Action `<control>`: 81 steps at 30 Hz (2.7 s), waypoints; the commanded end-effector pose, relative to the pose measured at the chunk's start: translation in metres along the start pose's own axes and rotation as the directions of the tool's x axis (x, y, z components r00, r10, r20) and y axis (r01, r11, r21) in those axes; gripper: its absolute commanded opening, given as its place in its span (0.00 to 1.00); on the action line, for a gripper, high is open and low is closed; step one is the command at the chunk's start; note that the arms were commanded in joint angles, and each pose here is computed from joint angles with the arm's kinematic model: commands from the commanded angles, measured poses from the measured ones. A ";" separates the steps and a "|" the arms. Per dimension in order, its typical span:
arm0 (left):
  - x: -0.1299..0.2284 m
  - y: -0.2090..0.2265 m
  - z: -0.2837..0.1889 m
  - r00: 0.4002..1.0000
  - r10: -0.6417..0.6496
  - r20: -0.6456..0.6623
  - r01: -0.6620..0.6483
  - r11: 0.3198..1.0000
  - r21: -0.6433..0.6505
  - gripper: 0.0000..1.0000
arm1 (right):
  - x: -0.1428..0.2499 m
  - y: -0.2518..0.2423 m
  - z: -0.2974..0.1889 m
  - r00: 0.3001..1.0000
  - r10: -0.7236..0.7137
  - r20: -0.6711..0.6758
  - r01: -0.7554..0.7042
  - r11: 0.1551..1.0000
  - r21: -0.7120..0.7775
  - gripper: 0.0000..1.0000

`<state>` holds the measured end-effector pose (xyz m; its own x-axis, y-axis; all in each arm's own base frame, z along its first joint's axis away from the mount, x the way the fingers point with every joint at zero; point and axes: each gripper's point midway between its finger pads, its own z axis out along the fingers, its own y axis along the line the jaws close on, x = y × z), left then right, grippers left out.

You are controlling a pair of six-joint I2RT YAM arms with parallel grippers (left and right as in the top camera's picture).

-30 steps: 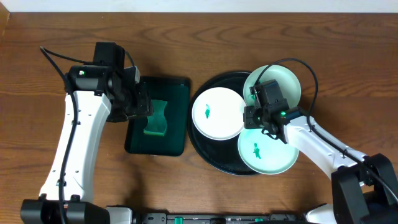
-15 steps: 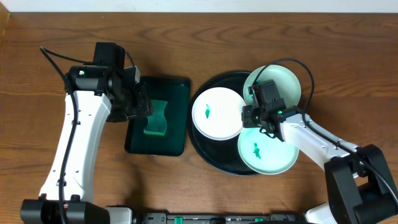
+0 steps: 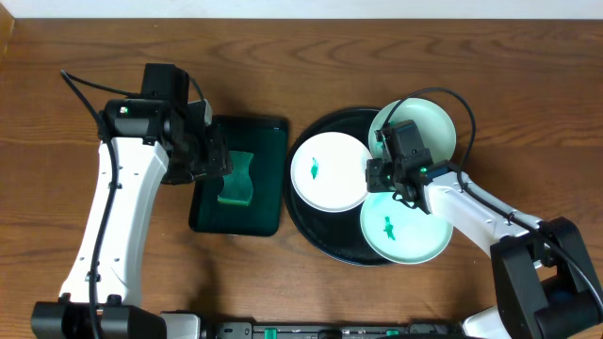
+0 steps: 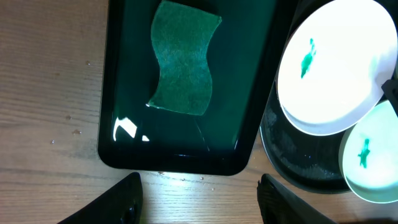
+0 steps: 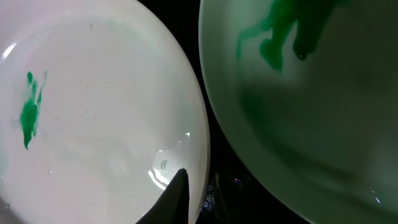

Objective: Clean dirty plates on tray and stack at the side

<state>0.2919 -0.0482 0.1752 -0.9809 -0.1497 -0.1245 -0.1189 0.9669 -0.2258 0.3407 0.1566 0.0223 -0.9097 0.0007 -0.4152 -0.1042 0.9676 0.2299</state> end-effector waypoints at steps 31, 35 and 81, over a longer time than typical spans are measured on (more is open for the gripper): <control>-0.001 0.002 0.003 1.000 0.000 0.003 0.000 1.000 -0.016 0.60 | 0.001 0.000 0.009 1.000 -0.012 0.009 0.012 1.000 0.014 0.09; -0.001 0.002 0.003 1.000 0.000 0.004 0.000 1.000 -0.016 0.61 | 0.001 0.000 0.009 1.000 -0.012 0.009 0.012 1.000 0.013 0.09; -0.020 0.019 0.095 0.988 -0.059 -0.145 0.028 0.978 -0.209 0.53 | 0.005 -0.002 0.017 1.000 -0.010 -0.006 0.011 1.000 0.015 0.01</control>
<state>0.3241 -0.0496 0.0988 -0.9877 -0.1562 -0.0035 -0.1557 0.9857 -0.0649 0.3474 0.1581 0.0094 -0.9083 0.0058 -0.4184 -0.0981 0.9691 0.2263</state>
